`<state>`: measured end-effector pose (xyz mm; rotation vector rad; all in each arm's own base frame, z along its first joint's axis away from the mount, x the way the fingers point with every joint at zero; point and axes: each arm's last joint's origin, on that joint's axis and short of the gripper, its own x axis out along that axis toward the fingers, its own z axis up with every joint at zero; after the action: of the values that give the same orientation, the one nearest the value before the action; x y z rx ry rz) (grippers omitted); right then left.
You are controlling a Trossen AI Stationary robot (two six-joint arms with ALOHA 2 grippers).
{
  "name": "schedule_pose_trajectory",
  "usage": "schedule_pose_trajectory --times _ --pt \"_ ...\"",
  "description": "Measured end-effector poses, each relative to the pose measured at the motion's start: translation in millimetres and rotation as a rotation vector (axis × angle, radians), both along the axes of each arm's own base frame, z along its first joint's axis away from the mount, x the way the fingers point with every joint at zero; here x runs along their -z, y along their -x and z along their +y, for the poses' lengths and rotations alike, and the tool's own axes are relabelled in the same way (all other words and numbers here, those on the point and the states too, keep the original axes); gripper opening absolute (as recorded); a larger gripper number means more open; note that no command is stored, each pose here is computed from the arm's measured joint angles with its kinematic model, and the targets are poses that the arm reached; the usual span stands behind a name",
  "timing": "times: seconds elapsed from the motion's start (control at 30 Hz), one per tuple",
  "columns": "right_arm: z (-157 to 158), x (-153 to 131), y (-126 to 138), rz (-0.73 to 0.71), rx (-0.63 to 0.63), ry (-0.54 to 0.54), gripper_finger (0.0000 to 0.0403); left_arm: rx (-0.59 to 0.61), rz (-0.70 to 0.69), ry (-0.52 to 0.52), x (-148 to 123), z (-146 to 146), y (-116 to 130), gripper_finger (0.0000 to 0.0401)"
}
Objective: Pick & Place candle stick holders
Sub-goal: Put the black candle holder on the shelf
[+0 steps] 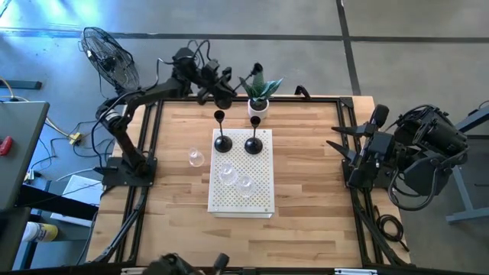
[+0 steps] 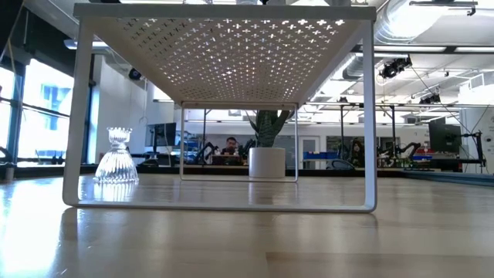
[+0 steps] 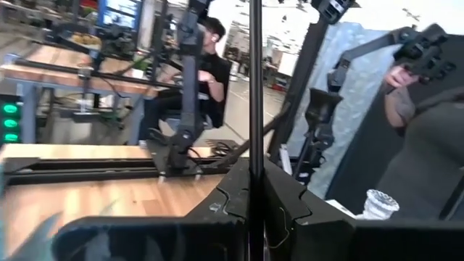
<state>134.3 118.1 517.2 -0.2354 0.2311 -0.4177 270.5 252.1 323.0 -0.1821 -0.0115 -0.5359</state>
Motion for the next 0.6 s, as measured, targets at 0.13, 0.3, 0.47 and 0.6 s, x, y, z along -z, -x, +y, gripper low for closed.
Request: schedule_pose_trajectory --times 0.13,0.3,0.47,0.6 --pt "0 0 0 -0.007 0.003 -0.017 0.0144 0.042 -0.008 -0.013 2 -12 -13 0.001" --pt "0 0 0 -0.002 -0.009 -0.026 0.0144 0.089 -0.027 -0.041 1 -25 -22 0.001" --pt "0 0 0 -0.002 -0.01 -0.026 0.0144 0.071 -0.049 -0.054 -1 -26 -23 0.001" --pt "0 0 0 -0.005 -0.01 -0.03 0.0144 0.097 -0.069 -0.066 -3 -36 -31 0.001"
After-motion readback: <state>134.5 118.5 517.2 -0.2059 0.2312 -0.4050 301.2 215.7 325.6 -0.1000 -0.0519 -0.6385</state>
